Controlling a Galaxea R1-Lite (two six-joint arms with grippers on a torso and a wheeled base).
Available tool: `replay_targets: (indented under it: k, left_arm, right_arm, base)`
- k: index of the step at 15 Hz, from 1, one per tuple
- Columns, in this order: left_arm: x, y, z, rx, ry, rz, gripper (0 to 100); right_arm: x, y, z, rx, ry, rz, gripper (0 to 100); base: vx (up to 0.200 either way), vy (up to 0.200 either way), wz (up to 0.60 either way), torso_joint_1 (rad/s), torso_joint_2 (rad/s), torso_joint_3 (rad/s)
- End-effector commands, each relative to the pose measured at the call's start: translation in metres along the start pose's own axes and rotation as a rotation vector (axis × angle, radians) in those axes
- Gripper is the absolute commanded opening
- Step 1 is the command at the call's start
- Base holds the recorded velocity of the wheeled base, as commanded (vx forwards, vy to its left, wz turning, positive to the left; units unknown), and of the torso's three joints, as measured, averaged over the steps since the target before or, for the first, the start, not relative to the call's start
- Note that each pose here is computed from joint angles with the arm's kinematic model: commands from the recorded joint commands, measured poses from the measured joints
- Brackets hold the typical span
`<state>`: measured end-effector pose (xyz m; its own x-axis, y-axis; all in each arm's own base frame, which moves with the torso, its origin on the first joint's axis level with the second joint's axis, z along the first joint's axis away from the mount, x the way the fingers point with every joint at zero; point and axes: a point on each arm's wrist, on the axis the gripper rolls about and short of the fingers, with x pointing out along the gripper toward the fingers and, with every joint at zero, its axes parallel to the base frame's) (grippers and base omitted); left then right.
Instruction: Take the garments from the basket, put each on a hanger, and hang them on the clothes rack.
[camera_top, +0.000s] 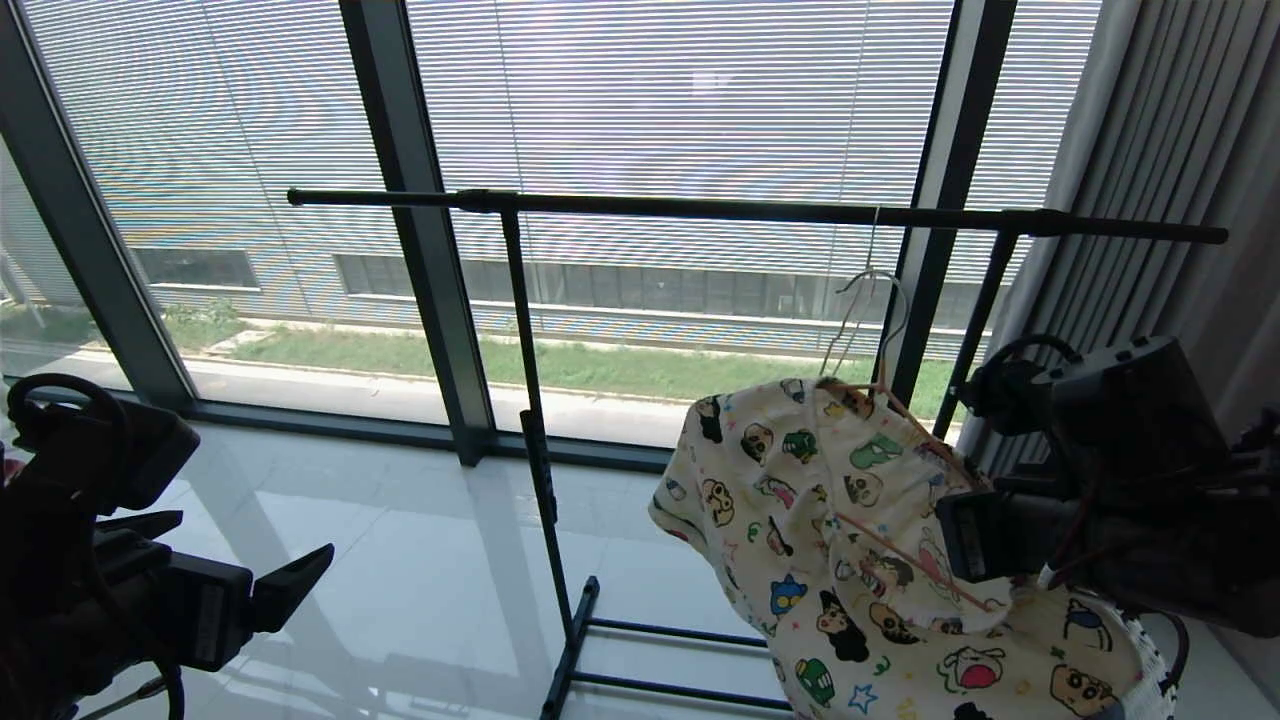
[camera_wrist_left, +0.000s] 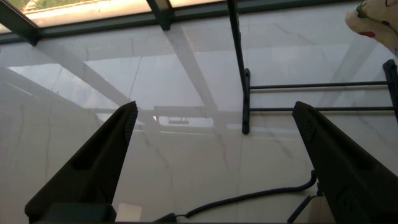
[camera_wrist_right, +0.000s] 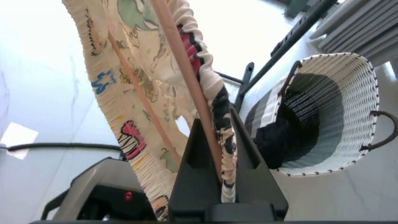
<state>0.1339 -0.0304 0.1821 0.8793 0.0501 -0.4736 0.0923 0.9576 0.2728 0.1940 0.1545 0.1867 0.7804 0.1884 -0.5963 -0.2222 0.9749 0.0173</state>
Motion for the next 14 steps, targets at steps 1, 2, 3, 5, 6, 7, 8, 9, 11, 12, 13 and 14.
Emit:
replay_targets:
  k: [1, 2, 3, 5, 6, 7, 8, 9, 11, 12, 13, 14]
  left_arm:
    - [-0.001, 0.0, 0.0, -0.001, -0.007, 0.001, 100]
    - [-0.001, 0.001, 0.0, -0.003, -0.006, 0.002, 100]
    - [-0.001, 0.001, 0.001, -0.004, -0.008, 0.004, 100]
    - [-0.001, 0.001, 0.001, -0.004, -0.008, 0.004, 100]
    - [-0.002, 0.001, 0.0, -0.004, -0.008, 0.004, 100]
    - [-0.002, 0.001, 0.0, -0.004, -0.008, 0.004, 100]
    - [-0.002, 0.001, 0.0, -0.004, -0.008, 0.004, 100]
    - [-0.001, 0.001, 0.0, -0.003, -0.006, 0.004, 100]
    - [-0.001, 0.001, 0.0, -0.003, -0.005, 0.004, 100]
    - [-0.001, 0.001, 0.0, -0.003, -0.006, 0.004, 100]
    - [-0.001, 0.001, 0.0, -0.005, -0.005, 0.004, 100]
    - [-0.001, 0.001, 0.0, -0.005, -0.005, 0.004, 100]
  right_arm:
    - [0.028, 0.019, 0.013, 0.031, 0.015, -0.015, 0]
    - [0.034, 0.026, 0.022, 0.046, 0.004, -0.013, 0]
    - [0.041, 0.03, 0.028, 0.047, 0.0, -0.025, 0]
    - [0.05, 0.033, 0.028, 0.025, 0.026, -0.094, 0]
    - [0.051, 0.031, 0.023, 0.034, 0.048, -0.11, 0]
    - [0.05, 0.031, 0.021, 0.066, 0.053, -0.115, 0]
    - [0.046, 0.028, 0.019, 0.083, 0.066, -0.124, 0]
    - [0.042, 0.025, 0.014, 0.072, 0.094, -0.156, 0]
    - [0.044, 0.012, -0.005, 0.071, 0.133, -0.295, 0]
    - [0.044, 0.009, -0.009, 0.08, 0.136, -0.317, 0]
    - [0.039, 0.004, -0.017, 0.094, 0.147, -0.332, 0]
    - [0.036, 0.0, -0.022, 0.09, 0.154, -0.341, 0]
  base:
    - [0.0, 0.0, 0.0, 0.0, 0.0, 0.0]
    - [0.0, 0.0, 0.0, 0.0, 0.0, 0.0]
    - [0.0, 0.0, 0.0, 0.0, 0.0, 0.0]
    - [0.0, 0.0, 0.0, 0.0, 0.0, 0.0]
    - [0.0, 0.0, 0.0, 0.0, 0.0, 0.0]
    - [0.0, 0.0, 0.0, 0.0, 0.0, 0.0]
    - [0.0, 0.0, 0.0, 0.0, 0.0, 0.0]
    - [0.0, 0.0, 0.0, 0.0, 0.0, 0.0]
    - [0.0, 0.0, 0.0, 0.0, 0.0, 0.0]
    - [0.0, 0.0, 0.0, 0.0, 0.0, 0.0]
    - [0.0, 0.0, 0.0, 0.0, 0.0, 0.0]
    - [0.0, 0.0, 0.0, 0.0, 0.0, 0.0]
